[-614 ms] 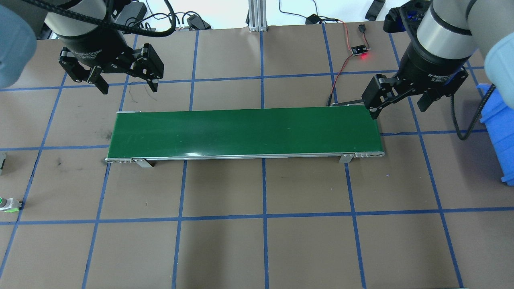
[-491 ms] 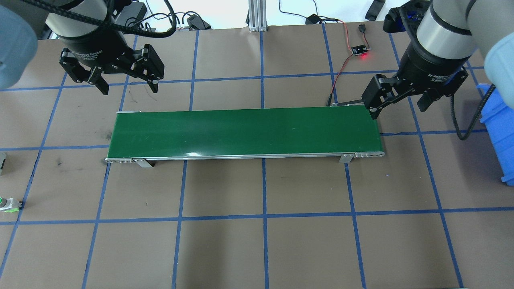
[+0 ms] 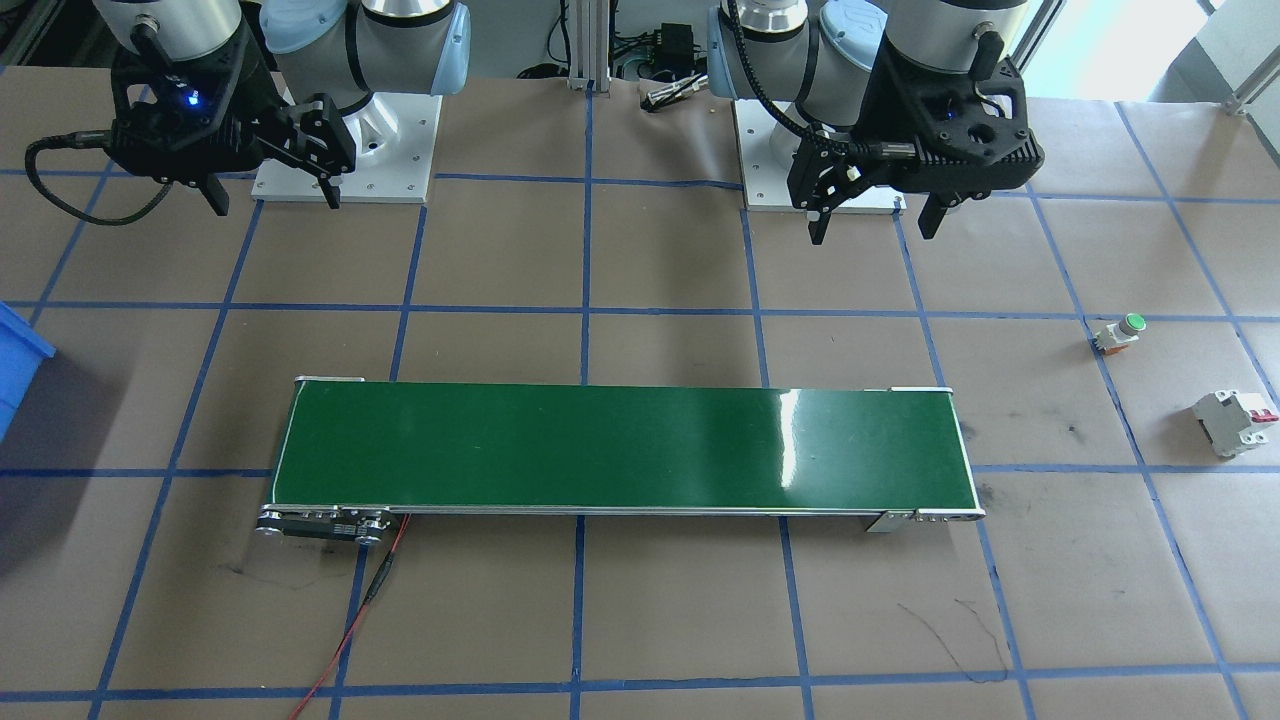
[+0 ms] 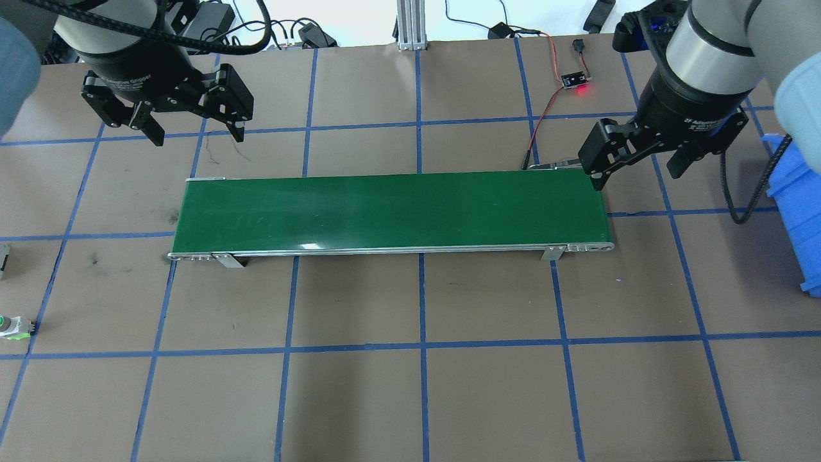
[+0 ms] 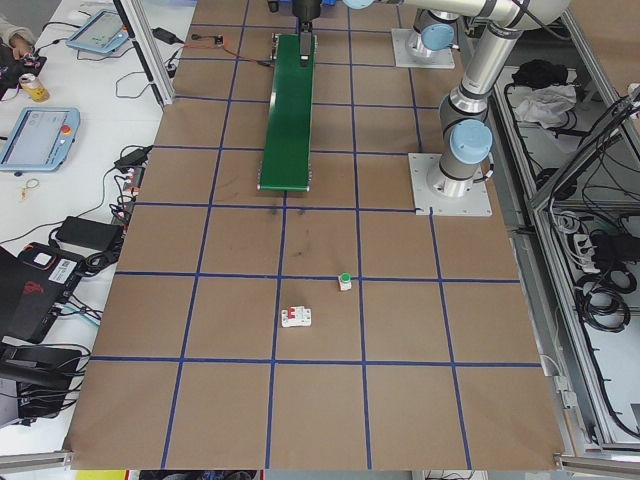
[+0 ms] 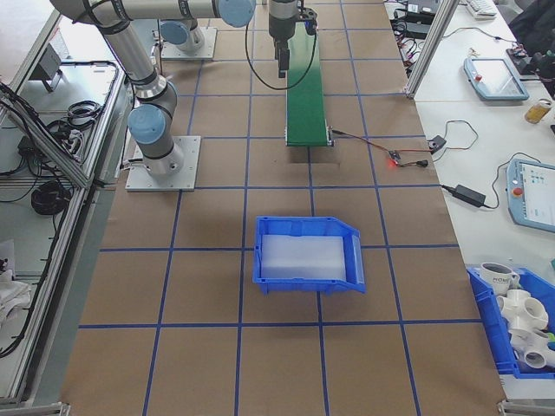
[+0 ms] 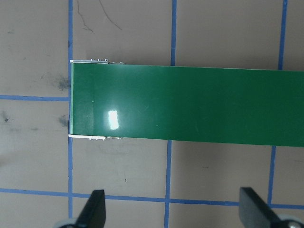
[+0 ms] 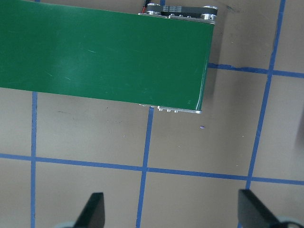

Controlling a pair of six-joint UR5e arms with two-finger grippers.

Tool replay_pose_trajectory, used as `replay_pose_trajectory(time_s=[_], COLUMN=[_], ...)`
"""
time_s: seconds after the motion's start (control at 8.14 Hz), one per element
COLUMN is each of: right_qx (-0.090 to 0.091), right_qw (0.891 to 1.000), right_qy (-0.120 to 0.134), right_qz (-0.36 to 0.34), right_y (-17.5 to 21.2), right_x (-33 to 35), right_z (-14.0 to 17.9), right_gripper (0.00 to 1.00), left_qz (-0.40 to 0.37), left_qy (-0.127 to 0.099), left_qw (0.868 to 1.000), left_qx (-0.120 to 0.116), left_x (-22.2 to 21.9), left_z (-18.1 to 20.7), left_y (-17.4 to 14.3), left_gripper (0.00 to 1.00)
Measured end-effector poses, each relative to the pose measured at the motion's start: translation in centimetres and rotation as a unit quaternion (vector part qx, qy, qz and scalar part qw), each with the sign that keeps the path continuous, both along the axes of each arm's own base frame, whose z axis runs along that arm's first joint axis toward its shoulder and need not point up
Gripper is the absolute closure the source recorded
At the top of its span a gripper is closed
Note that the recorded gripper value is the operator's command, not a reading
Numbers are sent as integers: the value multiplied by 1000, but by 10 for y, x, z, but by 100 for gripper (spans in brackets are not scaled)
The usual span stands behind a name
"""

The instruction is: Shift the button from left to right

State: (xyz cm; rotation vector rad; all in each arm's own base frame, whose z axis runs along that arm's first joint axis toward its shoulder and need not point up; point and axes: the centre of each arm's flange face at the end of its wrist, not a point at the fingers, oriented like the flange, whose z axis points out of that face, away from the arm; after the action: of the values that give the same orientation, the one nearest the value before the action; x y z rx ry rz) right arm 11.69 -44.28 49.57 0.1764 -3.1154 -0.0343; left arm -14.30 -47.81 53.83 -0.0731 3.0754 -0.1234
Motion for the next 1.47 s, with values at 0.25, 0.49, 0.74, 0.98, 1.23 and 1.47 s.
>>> replay_pose_trajectory(time_s=[0.25, 0.49, 0.74, 0.98, 1.23, 1.47], right_qx=[0, 0, 1, 0, 0, 1], right_qw=[1000, 1000, 1000, 1000, 1000, 1000], right_qy=[0, 0, 0, 0, 0, -1], right_qz=[0, 0, 0, 0, 0, 0], right_y=[0, 0, 0, 0, 0, 0], right_x=[0, 0, 0, 0, 0, 1], right_z=[0, 0, -1, 0, 0, -1], right_gripper=[0, 0, 0, 0, 0, 0], left_qz=[27, 89, 149, 170, 189, 134], left_qy=[0, -2, -7, -9, 13, 43], left_qw=[999, 996, 989, 985, 980, 985], left_qx=[-19, -23, -16, 6, 55, 95], left_x=[25, 87, 180, 284, 399, 469], left_z=[11, 17, 18, 6, -39, -108], left_y=[-3, -9, -7, 8, 40, 65], left_gripper=[0, 0, 0, 0, 0, 0])
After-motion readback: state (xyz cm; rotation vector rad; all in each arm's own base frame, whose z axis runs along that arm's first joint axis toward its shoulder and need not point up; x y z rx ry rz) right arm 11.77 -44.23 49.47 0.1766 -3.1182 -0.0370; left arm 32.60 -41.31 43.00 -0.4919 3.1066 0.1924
